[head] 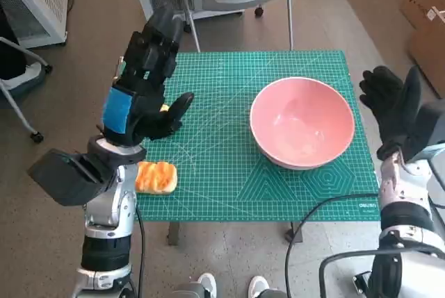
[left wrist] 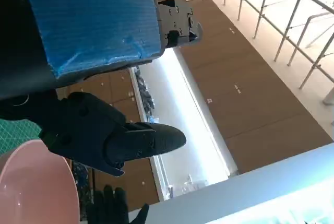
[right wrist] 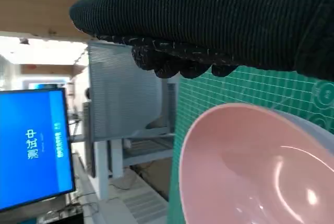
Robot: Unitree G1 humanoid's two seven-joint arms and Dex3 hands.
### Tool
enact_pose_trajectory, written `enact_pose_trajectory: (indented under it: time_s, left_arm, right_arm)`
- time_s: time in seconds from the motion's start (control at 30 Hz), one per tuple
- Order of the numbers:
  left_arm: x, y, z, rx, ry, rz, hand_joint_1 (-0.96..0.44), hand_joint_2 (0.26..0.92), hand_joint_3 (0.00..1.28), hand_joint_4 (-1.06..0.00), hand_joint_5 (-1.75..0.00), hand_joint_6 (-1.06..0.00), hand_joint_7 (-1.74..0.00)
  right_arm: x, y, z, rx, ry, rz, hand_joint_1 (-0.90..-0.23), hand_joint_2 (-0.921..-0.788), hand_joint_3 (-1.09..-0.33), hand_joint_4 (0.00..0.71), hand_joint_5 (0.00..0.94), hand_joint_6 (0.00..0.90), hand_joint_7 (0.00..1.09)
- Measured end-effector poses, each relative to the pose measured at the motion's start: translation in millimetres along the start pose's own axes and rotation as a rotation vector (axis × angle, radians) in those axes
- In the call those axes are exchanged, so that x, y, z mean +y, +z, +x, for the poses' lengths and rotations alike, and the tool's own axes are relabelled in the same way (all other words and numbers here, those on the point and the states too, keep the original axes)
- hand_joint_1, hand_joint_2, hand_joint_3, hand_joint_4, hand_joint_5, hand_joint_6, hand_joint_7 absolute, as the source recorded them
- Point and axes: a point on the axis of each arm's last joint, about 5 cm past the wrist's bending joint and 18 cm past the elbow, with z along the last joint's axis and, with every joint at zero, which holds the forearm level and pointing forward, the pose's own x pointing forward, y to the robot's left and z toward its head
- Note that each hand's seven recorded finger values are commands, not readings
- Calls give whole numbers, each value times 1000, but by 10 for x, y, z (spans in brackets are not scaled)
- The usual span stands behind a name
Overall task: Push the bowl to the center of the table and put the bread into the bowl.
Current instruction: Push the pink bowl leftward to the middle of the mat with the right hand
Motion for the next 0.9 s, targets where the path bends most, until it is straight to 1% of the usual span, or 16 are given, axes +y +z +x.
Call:
enact_pose_trajectory:
  time_s: [0.2, 0.37, 0.5, 0.7, 0.8, 0.9]
  left_arm:
    - [7, 11, -9, -2, 9, 7, -514, 778, 514, 1, 1, 1, -304]
    - [26, 11, -37, 5, 16, 15, -520, 782, 505, 1, 1, 1, -306]
    - [50, 14, -65, 10, 24, 22, -517, 806, 460, 1, 1, 1, -304]
    - [83, 29, -102, 15, 38, 37, -517, 817, 437, 1, 1, 1, -310]
    - [96, 46, -128, 14, 42, 47, -521, 836, 399, 1, 1, 1, -314]
    - [108, 57, -149, 15, 45, 55, -530, 844, 381, 1, 1, 1, -317]
  right_arm:
    - [111, -52, 5, 14, 21, 8, -584, -921, -783, 388, 25, 458, 31]
    - [204, -87, 9, 23, 48, 9, -589, -921, -788, 384, 17, 459, 29]
    - [283, -106, 16, 27, 71, 13, -593, -921, -792, 382, 11, 459, 26]
    - [467, -109, 45, 24, 122, 30, -582, -921, -815, 371, 2, 443, 16]
    - [584, -95, 67, 18, 155, 44, -571, -921, -832, 360, 0, 435, 12]
    - [671, -84, 80, 13, 183, 54, -564, -921, -845, 349, 0, 433, 11]
